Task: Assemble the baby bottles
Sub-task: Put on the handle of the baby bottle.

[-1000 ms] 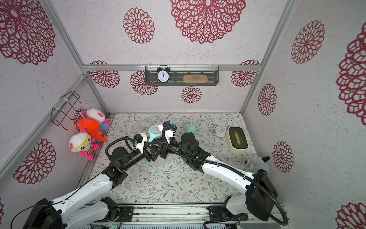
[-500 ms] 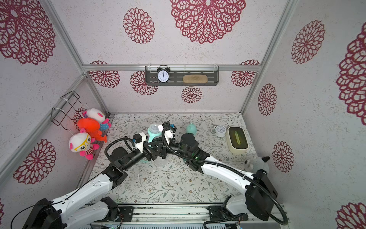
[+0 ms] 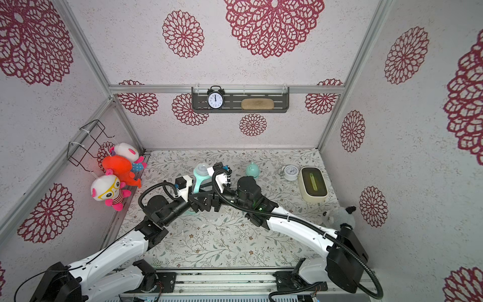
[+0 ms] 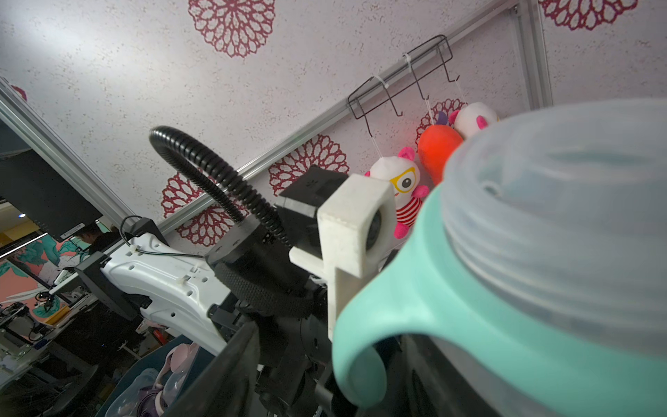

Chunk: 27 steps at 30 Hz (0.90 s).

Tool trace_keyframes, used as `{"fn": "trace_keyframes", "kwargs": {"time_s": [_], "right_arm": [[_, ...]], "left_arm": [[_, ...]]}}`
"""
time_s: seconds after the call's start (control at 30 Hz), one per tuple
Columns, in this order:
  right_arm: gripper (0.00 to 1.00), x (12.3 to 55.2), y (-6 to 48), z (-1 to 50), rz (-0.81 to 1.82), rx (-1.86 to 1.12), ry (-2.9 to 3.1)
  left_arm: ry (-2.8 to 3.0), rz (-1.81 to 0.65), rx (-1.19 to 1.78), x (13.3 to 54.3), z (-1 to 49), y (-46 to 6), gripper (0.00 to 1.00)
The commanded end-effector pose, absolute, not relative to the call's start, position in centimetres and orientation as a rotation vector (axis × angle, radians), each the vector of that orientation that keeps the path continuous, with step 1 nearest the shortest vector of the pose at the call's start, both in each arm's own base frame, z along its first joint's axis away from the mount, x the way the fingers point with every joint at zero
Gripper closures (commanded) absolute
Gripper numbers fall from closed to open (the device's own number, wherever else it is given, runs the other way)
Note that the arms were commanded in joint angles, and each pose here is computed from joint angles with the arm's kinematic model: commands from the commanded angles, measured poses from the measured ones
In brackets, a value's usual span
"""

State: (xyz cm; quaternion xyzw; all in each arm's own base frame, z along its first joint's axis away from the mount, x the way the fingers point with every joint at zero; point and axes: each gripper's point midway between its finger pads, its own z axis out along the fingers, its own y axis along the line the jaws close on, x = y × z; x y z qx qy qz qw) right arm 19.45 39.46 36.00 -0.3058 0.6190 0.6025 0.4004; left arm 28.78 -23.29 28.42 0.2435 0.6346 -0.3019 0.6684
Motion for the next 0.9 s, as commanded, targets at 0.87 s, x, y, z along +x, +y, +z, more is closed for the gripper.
{"fn": "trace_keyframes", "kwargs": {"time_s": [0.87], "right_arm": [[0.12,24.7,28.0,23.7,0.732,-0.629,2.048]], "left_arm": [[1.356,-0.727,0.478,27.7,31.1,-20.1,1.0]]}}
